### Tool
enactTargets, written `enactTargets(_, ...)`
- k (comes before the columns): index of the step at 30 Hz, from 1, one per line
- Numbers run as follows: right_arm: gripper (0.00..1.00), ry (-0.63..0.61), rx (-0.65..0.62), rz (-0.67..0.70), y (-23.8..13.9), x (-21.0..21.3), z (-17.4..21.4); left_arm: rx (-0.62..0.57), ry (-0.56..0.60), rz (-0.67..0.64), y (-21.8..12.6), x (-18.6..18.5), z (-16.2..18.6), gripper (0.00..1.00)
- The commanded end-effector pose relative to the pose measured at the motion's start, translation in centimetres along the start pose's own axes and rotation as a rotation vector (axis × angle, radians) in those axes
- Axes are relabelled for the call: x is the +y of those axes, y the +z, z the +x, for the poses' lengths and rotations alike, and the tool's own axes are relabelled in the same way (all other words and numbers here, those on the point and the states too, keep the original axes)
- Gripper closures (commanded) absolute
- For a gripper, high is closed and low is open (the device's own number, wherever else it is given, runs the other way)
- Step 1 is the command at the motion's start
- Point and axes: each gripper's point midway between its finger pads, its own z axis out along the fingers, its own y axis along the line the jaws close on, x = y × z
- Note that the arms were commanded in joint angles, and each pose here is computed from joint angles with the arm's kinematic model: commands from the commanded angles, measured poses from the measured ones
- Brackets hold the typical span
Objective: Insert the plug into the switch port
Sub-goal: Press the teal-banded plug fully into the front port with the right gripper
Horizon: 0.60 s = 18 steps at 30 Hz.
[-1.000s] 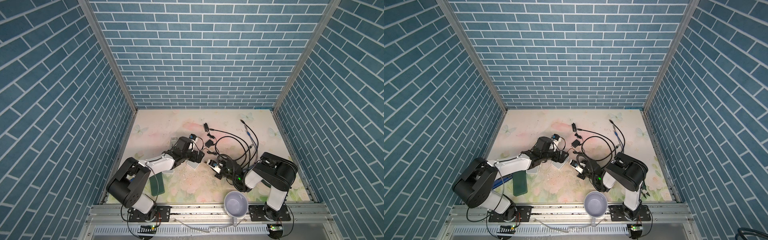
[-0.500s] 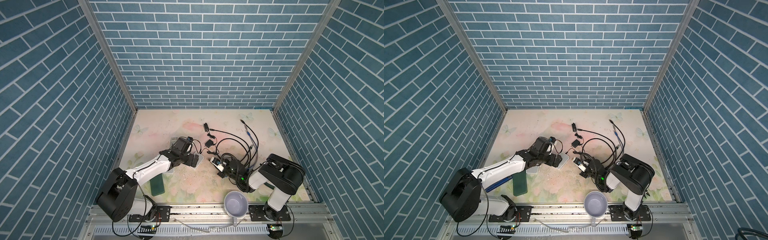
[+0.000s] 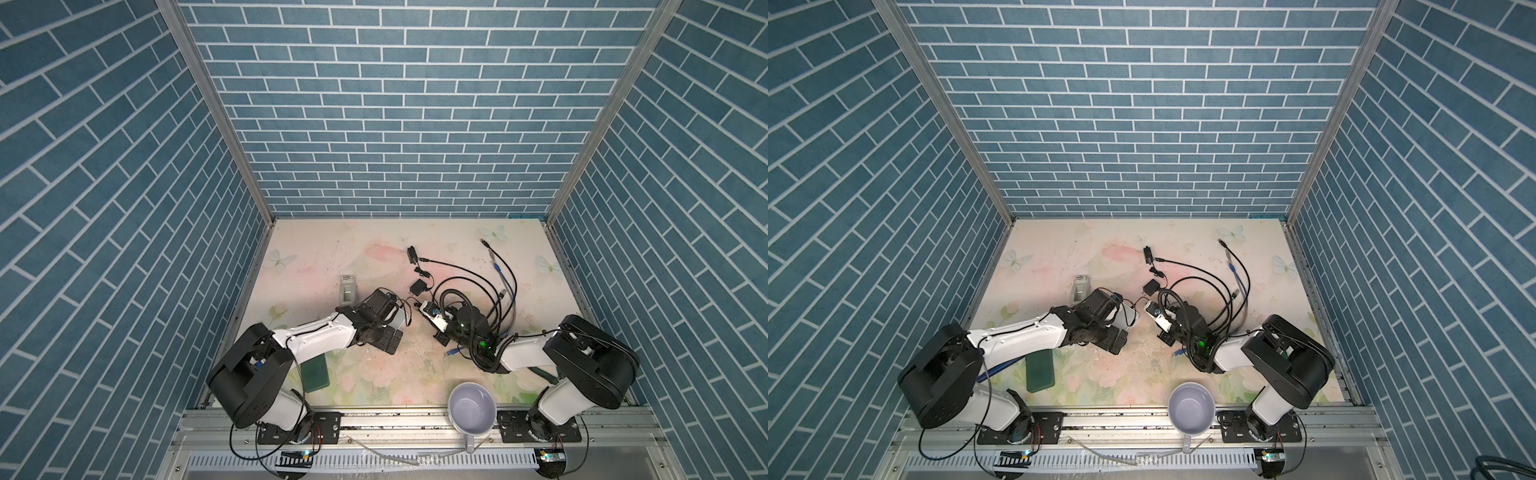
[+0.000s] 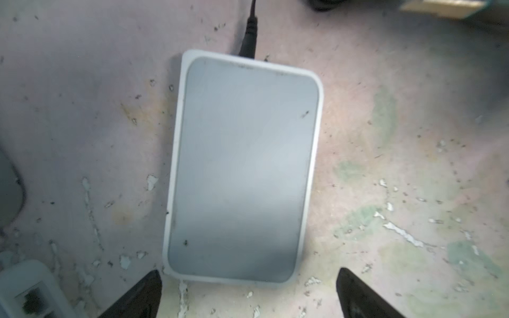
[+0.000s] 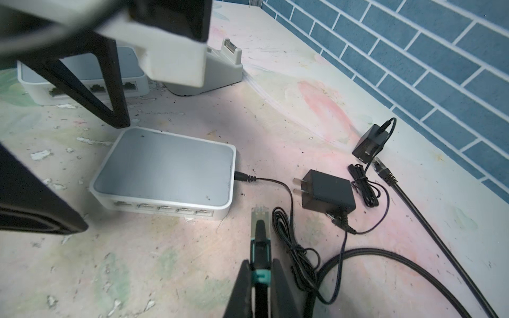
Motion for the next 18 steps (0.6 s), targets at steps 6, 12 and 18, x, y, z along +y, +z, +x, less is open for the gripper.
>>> enactTargets(6, 1.0, 0.028, -0.038, -0.012, -0.3, -0.1, -1.4, -0.045, 0.034, -0.07, 0.1, 0.8, -1.7, 0.0)
enactTargets(12, 1.0, 0.033, -0.034, -0.012, -0.2, -0.1, -1.1, -0.025, 0.072, -0.057, 1.1, 0.4, -2.4, 0.0)
enactTargets(18, 1.0, 0.036, -0.035, -0.013, -0.4, 0.0, -1.1, 0.014, 0.081, -0.035, 2.1, 0.0, -1.6, 0.03)
